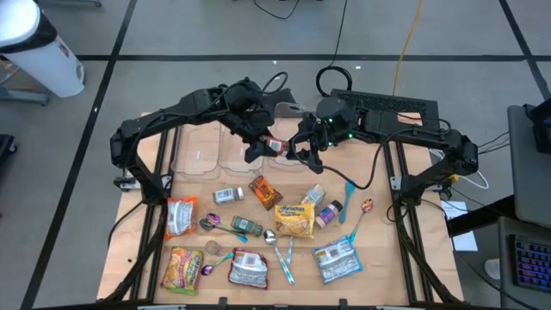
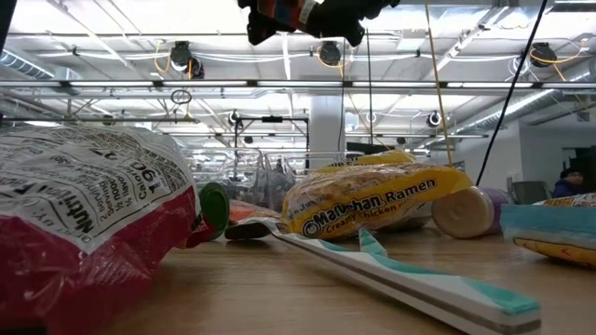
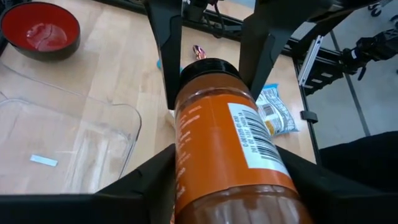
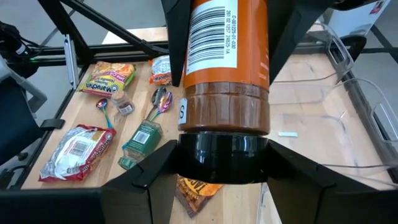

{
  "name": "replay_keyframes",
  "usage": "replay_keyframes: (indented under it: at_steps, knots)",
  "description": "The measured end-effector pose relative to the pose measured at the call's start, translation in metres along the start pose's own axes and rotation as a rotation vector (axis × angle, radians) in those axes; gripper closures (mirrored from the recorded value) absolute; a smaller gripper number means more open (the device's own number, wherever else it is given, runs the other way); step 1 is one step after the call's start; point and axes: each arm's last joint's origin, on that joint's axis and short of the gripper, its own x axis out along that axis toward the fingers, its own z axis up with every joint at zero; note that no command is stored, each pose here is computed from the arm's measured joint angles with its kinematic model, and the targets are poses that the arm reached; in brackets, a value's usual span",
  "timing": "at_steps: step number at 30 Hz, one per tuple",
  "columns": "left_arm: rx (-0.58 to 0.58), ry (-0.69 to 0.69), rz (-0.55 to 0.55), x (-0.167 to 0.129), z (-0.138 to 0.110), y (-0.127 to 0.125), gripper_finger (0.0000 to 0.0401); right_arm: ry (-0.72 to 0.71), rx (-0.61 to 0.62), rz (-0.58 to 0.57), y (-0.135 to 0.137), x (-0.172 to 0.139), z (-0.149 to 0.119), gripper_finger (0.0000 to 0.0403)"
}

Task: Pick & Place Food Item
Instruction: Adjust the orange spice bottle in the left transparent bin

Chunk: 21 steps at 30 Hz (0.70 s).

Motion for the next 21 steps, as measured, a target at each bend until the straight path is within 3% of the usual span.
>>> replay_keyframes:
  at_steps: [6, 12, 21]
  knots:
    - [0.003, -0.001, 0.001, 0.0, 0.0, 0.0, 0.0213, 0.0, 0.001, 0.0, 0.0, 0.0, 0.0, 0.0199]
    - [0.003, -0.001, 0.001, 0.0, 0.0, 0.0, 0.0201, -0.001, -0.001, 0.001, 0.0, 0.0, 0.0, 0.0198]
    - [0.001, -0.002, -0.006, -0.002, 0.0, 0.002, 0.0218, -0.054, 0.014, -0.004, -0.002, -0.015, 0.006, 0.015]
